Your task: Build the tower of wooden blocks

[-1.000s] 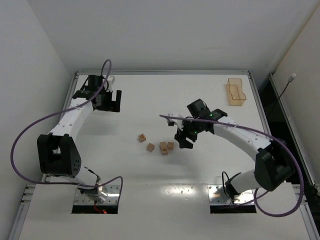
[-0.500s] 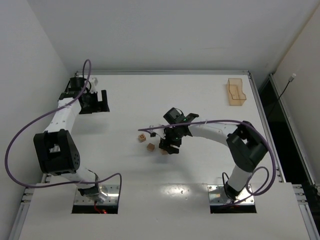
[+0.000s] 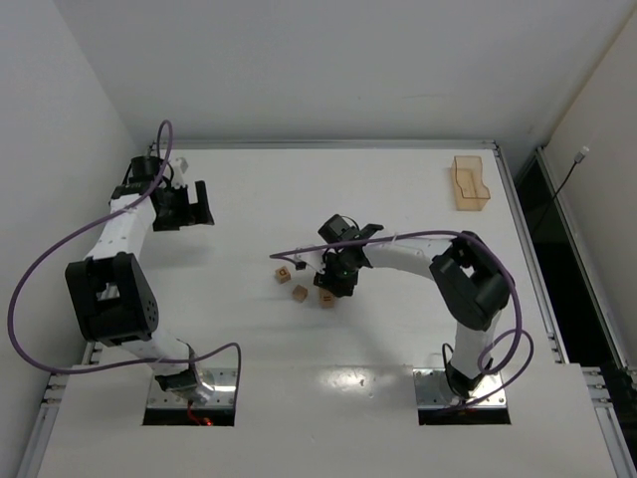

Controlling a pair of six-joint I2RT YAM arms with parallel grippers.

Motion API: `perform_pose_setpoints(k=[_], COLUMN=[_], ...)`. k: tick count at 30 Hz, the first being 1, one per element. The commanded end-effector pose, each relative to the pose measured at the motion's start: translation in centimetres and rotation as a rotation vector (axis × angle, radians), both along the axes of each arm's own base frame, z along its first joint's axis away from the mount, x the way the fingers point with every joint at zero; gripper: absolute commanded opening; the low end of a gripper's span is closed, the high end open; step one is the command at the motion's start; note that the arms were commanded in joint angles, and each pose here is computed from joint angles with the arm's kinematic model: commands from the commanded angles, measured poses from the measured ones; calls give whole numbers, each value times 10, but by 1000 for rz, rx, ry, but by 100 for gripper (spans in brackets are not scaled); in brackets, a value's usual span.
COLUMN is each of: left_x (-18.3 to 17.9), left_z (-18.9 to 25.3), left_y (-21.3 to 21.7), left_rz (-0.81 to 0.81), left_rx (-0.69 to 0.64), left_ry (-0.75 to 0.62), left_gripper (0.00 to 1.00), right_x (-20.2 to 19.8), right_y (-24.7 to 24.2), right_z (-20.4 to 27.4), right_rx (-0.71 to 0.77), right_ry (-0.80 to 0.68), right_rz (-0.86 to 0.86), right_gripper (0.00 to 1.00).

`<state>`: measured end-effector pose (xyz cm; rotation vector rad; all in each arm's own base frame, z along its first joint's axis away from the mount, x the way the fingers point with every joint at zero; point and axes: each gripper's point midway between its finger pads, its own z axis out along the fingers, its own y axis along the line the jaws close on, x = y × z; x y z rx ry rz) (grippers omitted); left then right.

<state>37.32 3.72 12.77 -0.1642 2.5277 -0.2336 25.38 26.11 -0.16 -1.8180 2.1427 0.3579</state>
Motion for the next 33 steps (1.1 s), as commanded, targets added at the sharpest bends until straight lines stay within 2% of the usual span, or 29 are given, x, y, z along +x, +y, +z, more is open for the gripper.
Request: perform_pose_setpoints(k=[1,2,5,9,10,14,17,20,25,33], left_x=[10,10,10,9,12,14,13,8,10,11], left_z=[12,12,8,7,8,14,8,-4,-5,-12], left_y=[3,3,6,8,11,29,39,43,51,49], left_rz=[0,0,9,16,33,158,208,233,249,242], left_rx=[-13,-13,-15,-5,4,66,100,116,108,96], left_ry=[-40,-40,-30,-28,-37,-63,-61,-3,8,25], left_gripper=[100,100,100,100,100,100,100,100,100,100], right_x=[18,19,19,39,53,92,102,108,111,91], right_y=[12,12,10,13,16,9,17,21,26,24], right_z=[11,13,15,53,71,111,106,78,48,18], right_rx=[23,23,10,73,121,156,131,66,-39,-130], right_ry=[-61,-61,-60,-77,-77,-106,-43,21,-38,-8], right_rz=[-16,-16,-19,-141,-271,-670,-845,-990,-1079,-1112], right_gripper=[25,0,0,0,0,0,0,0,0,0])
